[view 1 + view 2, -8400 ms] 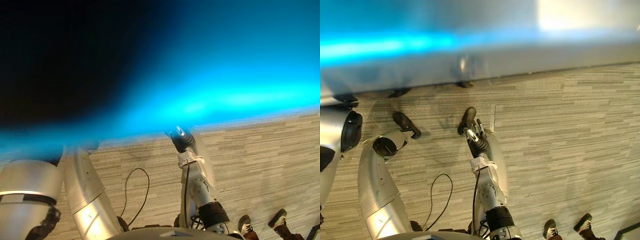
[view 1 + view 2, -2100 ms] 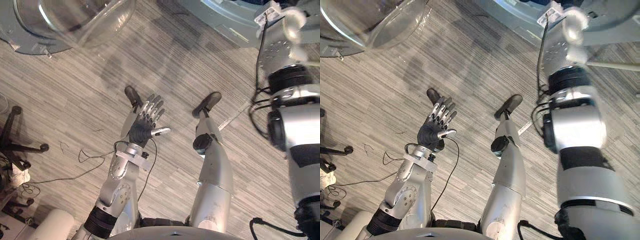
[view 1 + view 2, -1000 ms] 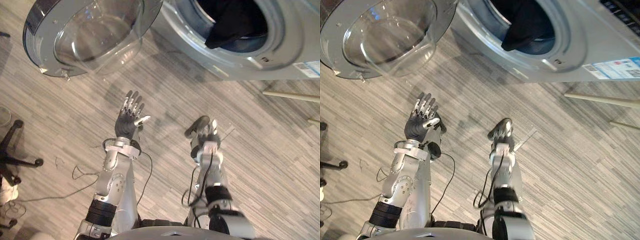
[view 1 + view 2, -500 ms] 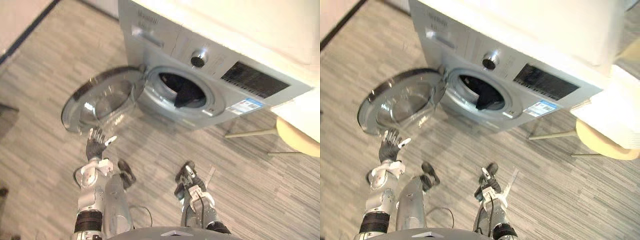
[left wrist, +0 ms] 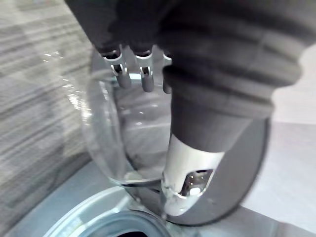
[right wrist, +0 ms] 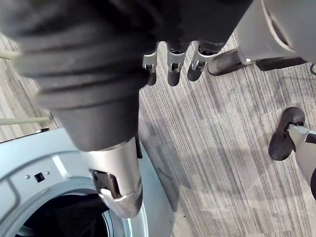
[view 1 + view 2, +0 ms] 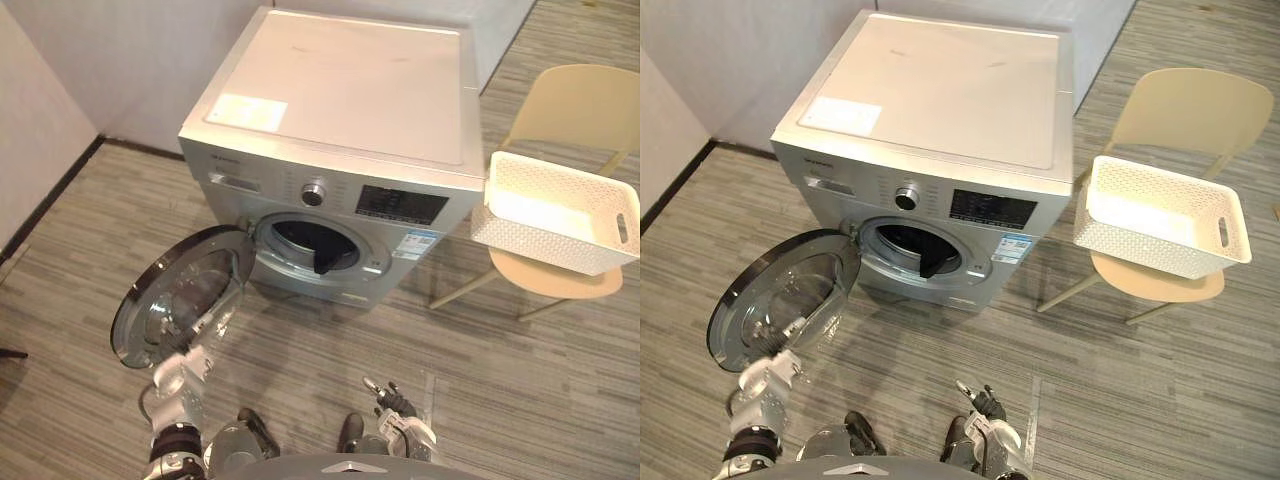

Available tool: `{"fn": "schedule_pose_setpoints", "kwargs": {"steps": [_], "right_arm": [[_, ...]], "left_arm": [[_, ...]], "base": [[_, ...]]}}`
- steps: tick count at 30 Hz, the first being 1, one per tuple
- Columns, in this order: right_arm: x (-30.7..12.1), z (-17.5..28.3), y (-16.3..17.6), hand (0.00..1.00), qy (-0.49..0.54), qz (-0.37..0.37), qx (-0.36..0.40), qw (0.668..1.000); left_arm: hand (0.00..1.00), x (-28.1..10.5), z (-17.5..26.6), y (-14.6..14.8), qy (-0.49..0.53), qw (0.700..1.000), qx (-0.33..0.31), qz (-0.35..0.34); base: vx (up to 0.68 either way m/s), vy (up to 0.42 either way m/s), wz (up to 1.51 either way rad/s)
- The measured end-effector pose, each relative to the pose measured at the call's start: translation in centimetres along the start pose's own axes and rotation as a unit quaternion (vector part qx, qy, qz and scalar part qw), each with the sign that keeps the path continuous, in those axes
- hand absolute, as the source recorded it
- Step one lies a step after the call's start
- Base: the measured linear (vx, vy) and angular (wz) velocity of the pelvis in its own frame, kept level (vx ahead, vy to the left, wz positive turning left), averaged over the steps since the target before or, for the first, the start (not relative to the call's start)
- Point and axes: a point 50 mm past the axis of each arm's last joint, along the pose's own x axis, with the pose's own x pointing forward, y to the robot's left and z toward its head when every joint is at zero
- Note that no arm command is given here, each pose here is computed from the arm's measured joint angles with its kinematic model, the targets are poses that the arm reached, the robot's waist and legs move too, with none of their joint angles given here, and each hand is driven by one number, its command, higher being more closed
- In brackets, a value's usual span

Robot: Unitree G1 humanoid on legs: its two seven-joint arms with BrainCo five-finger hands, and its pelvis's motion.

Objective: Pick up the laundry basket with both hands and put the clothes into the washing machine.

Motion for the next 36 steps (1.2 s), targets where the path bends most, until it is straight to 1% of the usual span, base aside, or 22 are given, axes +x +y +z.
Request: {"fn": "schedule_pose_setpoints", "kwargs": {"steps": [1, 2, 3, 5, 6, 7, 8, 10, 12, 13, 14, 15, 18, 19, 21, 24, 26, 27, 29, 30, 32, 36], "right_arm": [[0.0, 0.2, -0.7, 0.0, 0.004, -0.008, -0.015, 1.0], [0.0, 0.2, -1.0, 0.0, 0.004, -0.013, -0.021, 1.0], [-0.2, 0.3, -1.9, 0.0, 0.004, -0.023, -0.03, 0.999], [-0.6, -0.4, -3.3, 0.0, 0.013, -0.044, -0.02, 0.999], [-0.9, -0.5, -4.3, 0.0, 0.015, -0.059, -0.015, 0.998], [-1.4, -1.1, -5.5, 0.0, 0.024, -0.076, -0.016, 0.997], [-1.6, -1.4, -6.1, 0.0, 0.029, -0.085, -0.013, 0.996], [-2.6, -2.2, -8.8, 0.0, 0.053, -0.123, -0.011, 0.991], [-2.8, -2.7, -9.3, 0.0, 0.063, -0.129, 0.0, 0.99], [-2.8, -3.0, -9.0, 0.0, 0.065, -0.124, 0.009, 0.99], [-2.8, -3.1, -8.9, 0.0, 0.065, -0.123, 0.017, 0.99], [-2.8, -3.3, -8.7, 0.0, 0.065, -0.123, 0.026, 0.99], [-2.8, -3.3, -8.7, 0.0, 0.063, -0.125, 0.037, 0.99], [-2.6, -3.1, -8.5, 0.0, 0.061, -0.122, 0.037, 0.99], [-2.3, -2.8, -7.9, 0.0, 0.057, -0.11, 0.026, 0.992], [-1.9, -1.9, -6.9, 0.0, 0.038, -0.089, 0.013, 0.995], [-2.1, -2.4, -6.5, 0.0, 0.042, -0.08, 0.004, 0.996], [-2.0, -1.9, -6.1, 0.0, 0.031, -0.071, 0.002, 0.997], [-1.9, -1.3, -5.6, 0.0, 0.016, -0.056, -0.004, 0.998], [-1.7, -0.2, -4.9, 0.0, -0.007, -0.042, -0.01, 0.999], [-1.8, 0.5, -4.5, 0.0, -0.024, -0.031, -0.014, 0.999], [-2.2, 1.5, -4.5, 0.0, -0.049, -0.018, -0.039, 0.998]], "left_arm": [[0.0, 0.1, 3.3, -0.5, -0.066, 0.998, -0.01, -0.014], [0.0, 0.1, 4.8, -0.8, -0.093, 0.995, -0.014, -0.019], [0.0, 0.0, 7.5, -1.3, -0.144, 0.989, -0.018, -0.032], [0.0, -0.2, 10.6, -1.9, -0.2, 0.979, -0.022, -0.043], [0.0, -0.5, 12.7, -1.5, -0.239, 0.97, -0.032, -0.033], [0.0, -0.4, 14.3, -0.5, -0.266, 0.964, -0.024, -0.009], [0.0, -0.4, 15.0, 0.0, -0.277, 0.961, -0.023, 0.006], [0.0, 0.3, 17.0, 2.3, -0.296, 0.953, -0.023, 0.065], [0.0, 1.0, 19.0, 3.5, -0.308, 0.945, -0.018, 0.106], [0.0, 1.7, 20.2, 4.5, -0.306, 0.94, 0.02, 0.151], [0.0, 2.1, 20.7, 5.1, -0.3, 0.937, 0.043, 0.173], [0.0, 2.9, 21.2, 6.6, -0.276, 0.934, 0.085, 0.21], [0.0, 4.6, 22.5, 8.4, -0.209, 0.934, 0.157, 0.243], [0.0, 4.8, 22.9, 8.5, -0.2, 0.934, 0.167, 0.245], [0.0, 5.5, 24.7, 7.8, -0.181, 0.934, 0.212, 0.225], [0.0, 6.1, 25.6, 6.5, -0.155, 0.947, 0.214, 0.183], [0.0, 6.5, 25.2, 5.9, -0.135, 0.955, 0.214, 0.155], [0.0, 6.8, 24.7, 5.5, -0.12, 0.961, 0.211, 0.131], [0.0, 6.9, 24.6, 4.8, -0.116, 0.964, 0.21, 0.113], [0.0, 7.1, 24.3, 3.7, -0.111, 0.97, 0.202, 0.082], [0.0, 7.3, 24.0, 3.2, -0.108, 0.974, 0.188, 0.069], [0.0, 7.8, 21.1, 1.5, -0.056, 0.975, 0.215, -0.017]], "base": [[-0.05, -0.067, 0.02], [-0.06, -0.016, 0.28], [-0.05, 0.025, 0.49], [-0.08, 0.077, 0.51], [-0.09, 0.146, 0.37], [-0.06, 0.15, 0.3], [-0.07, 0.335, 0.24], [-0.07, 0.413, 0.28], [-0.11, 0.303, 0.38], [-0.13, 0.224, 0.22], [-0.13, 0.148, -0.05], [-0.09, 0.092, -0.18], [-0.15, 0.079, -0.53], [-0.22, 0.042, -0.56], [-0.25, 0.002, -0.41], [-0.15, -0.029, -0.23], [-0.06, -0.058, -0.04], [0.0, -0.081, -0.14], [0.01, -0.127, -0.16], [0.01, -0.145, -0.12], [0.01, -0.087, -0.15], [0.03, -0.018, -0.19]]}}
